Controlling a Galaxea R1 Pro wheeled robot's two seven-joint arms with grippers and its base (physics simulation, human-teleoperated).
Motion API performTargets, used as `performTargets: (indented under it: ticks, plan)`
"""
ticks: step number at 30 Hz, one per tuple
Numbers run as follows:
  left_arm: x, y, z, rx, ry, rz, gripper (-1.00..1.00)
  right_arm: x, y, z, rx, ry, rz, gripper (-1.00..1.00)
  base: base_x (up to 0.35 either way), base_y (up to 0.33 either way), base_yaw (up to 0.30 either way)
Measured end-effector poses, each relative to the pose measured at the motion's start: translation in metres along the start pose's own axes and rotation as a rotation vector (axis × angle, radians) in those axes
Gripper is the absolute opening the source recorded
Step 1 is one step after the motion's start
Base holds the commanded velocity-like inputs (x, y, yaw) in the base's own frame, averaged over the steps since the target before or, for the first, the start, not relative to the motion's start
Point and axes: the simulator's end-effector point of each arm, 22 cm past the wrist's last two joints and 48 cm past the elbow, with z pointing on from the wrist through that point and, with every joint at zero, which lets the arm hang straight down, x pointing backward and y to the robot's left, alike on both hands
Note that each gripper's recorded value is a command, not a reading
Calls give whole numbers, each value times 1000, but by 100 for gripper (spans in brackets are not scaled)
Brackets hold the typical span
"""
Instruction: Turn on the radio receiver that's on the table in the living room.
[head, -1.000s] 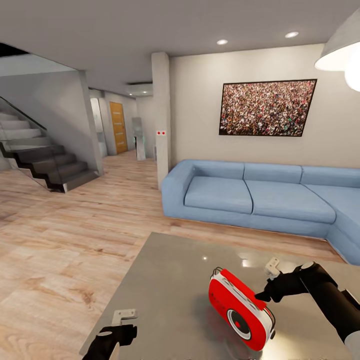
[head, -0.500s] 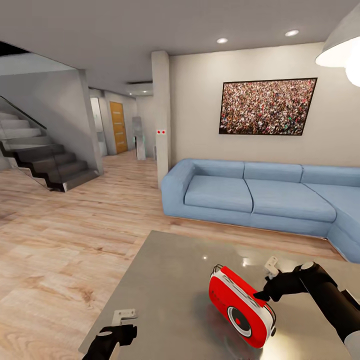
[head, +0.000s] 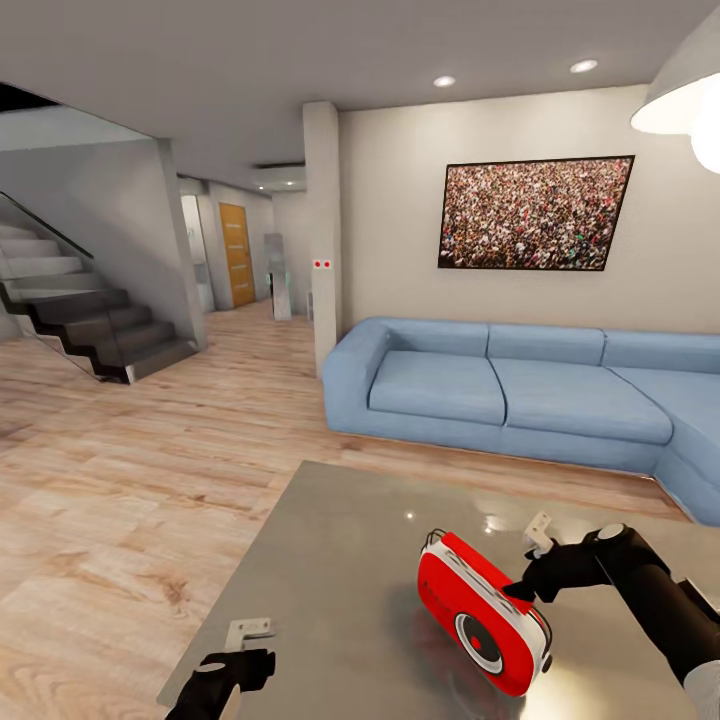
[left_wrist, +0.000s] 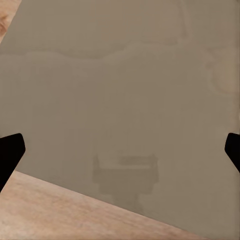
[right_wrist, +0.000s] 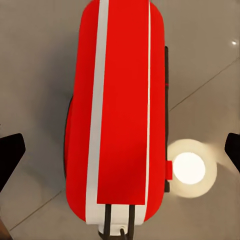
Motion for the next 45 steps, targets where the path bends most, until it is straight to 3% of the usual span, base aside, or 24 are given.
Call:
performTargets:
  ticks: [17,45]
  plan:
    - [13,-1,14,0,-2,0,100,11,4,16,-2,-3,-1,100,0,0,0]
    - [20,-2,21,2,-2,0,100,18,0,24,23,-1,-3,100,0,0,0]
